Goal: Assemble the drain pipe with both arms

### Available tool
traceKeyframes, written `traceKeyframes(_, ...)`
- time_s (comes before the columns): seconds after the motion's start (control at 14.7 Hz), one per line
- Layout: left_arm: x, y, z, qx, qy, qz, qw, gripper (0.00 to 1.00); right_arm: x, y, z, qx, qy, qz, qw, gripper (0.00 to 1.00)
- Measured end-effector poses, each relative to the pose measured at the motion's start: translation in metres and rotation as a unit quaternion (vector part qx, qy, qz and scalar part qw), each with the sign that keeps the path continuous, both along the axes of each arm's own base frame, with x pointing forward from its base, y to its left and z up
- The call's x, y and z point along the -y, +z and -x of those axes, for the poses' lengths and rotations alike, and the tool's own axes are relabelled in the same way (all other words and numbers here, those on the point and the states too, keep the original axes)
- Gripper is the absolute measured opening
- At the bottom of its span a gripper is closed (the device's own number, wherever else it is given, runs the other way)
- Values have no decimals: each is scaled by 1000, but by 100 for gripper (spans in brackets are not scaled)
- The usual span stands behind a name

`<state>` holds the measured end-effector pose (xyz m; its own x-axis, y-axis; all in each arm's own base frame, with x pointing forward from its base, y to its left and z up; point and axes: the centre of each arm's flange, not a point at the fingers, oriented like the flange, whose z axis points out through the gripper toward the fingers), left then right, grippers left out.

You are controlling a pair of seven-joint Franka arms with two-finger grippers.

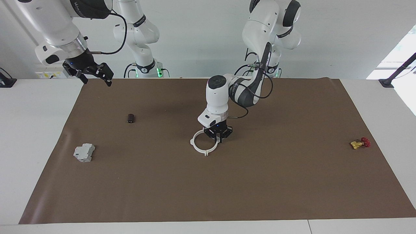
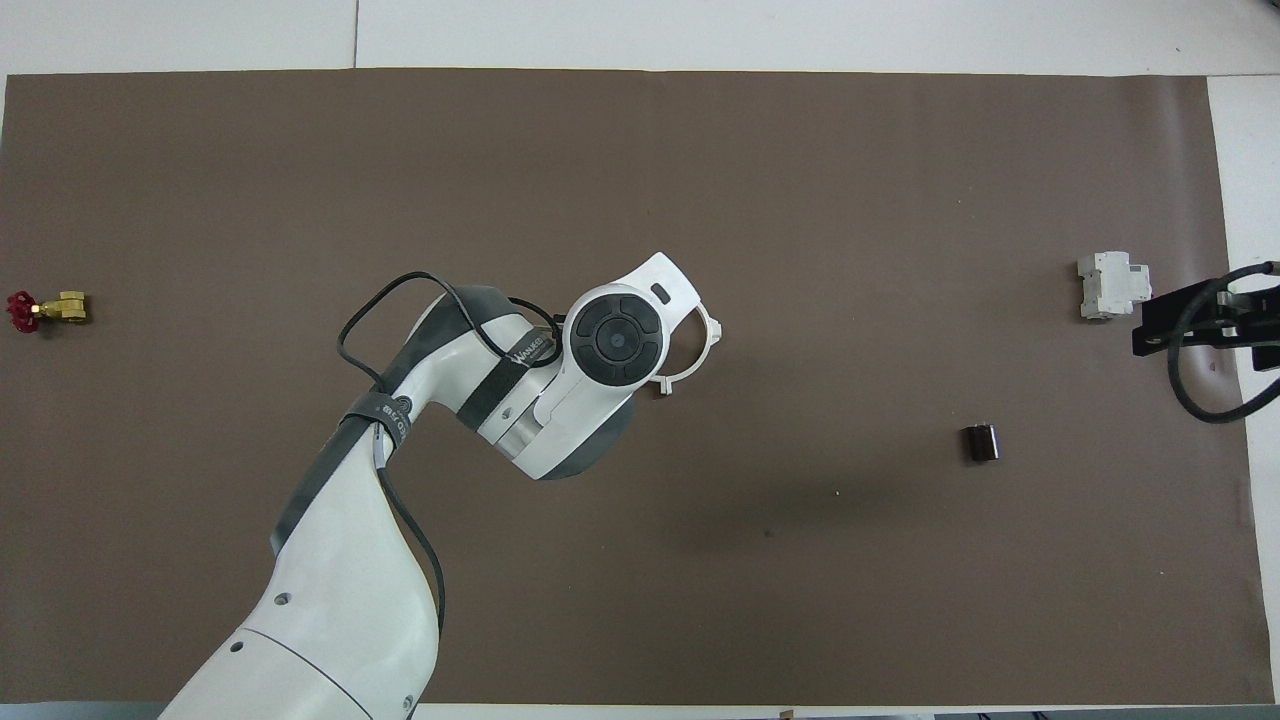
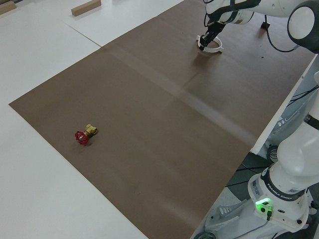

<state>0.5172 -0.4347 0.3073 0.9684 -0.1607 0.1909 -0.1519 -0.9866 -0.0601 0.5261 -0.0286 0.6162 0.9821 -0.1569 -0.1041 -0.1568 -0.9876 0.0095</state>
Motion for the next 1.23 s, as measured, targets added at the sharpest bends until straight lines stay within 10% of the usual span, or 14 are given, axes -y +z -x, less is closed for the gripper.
traceKeyframes(0.61, 0, 0, 0, 1, 0, 1, 1000, 21, -2, 0, 0, 0, 1, 0, 1000, 100)
traceKeyframes(1.09, -2, 5, -2, 6, 2, 6, 1000, 93, -2, -1, 0, -1, 1, 0, 1000, 100)
traceKeyframes(1.23, -11, 19, -10, 15, 12, 13, 1000, 100, -2, -1, 0, -1, 1, 0, 1000, 100)
